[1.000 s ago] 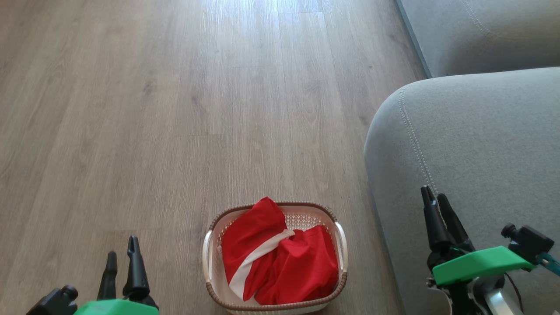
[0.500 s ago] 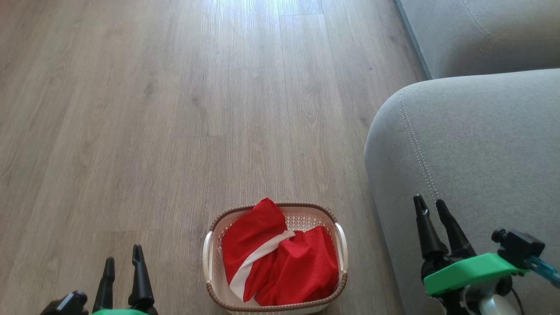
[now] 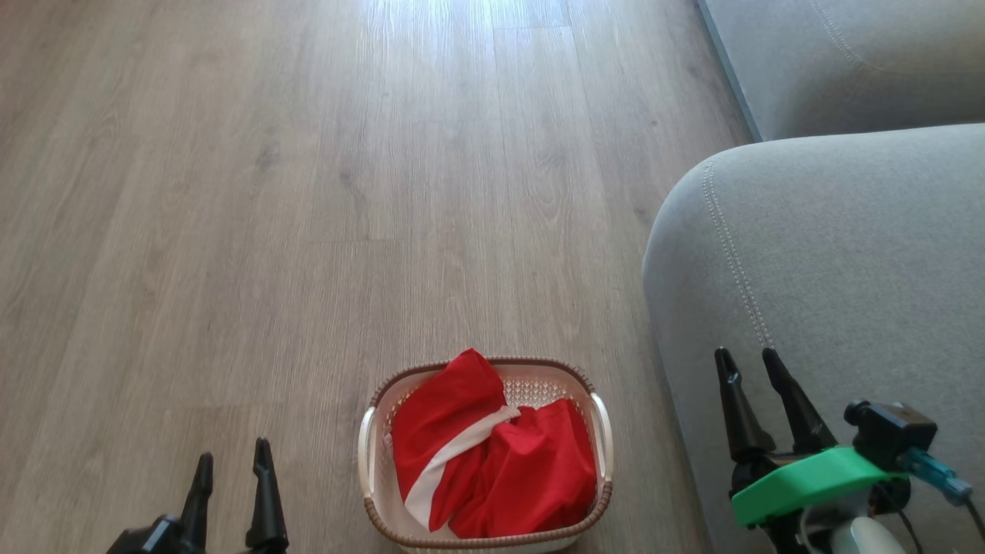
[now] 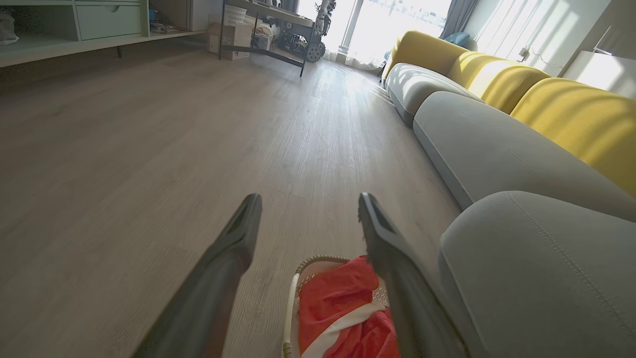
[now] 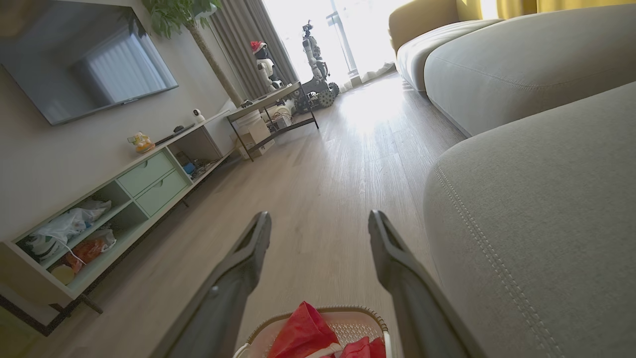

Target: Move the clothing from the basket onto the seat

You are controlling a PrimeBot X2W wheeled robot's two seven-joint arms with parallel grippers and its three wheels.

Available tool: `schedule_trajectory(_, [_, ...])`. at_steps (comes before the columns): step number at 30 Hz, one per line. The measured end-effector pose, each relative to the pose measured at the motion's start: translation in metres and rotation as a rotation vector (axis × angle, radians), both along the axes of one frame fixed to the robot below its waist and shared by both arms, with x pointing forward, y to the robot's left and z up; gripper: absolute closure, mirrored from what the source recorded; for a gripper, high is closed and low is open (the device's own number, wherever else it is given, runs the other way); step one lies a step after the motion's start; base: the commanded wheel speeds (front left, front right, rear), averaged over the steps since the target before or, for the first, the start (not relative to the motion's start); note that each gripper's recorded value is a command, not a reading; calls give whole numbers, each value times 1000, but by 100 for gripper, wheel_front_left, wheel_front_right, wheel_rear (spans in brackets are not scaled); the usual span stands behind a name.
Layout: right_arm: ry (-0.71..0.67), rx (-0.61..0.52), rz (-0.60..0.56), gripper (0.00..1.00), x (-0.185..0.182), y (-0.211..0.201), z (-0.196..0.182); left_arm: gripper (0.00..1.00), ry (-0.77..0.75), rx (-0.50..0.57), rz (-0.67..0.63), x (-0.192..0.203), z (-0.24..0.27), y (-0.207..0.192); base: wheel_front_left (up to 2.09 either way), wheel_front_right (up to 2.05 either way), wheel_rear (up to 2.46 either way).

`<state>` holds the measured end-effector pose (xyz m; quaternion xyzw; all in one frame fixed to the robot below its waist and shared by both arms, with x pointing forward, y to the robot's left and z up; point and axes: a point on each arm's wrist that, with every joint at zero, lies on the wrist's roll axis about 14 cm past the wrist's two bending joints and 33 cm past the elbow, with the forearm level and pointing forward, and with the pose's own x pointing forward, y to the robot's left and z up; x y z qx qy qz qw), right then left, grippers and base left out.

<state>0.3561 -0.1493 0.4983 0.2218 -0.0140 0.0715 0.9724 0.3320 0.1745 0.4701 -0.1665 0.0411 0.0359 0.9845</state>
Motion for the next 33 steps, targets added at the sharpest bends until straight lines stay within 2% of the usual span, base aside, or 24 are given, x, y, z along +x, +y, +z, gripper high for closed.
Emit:
schedule_trajectory(26, [-42,-320,22,0,1,8,-1,0,-26,299,-47,-9,-4,-3,0,0,0])
schedule_trajectory(33, [-39,-331,20,0,1,8,-2,0,-28,311,-51,-9,-4,-4,0,0,0])
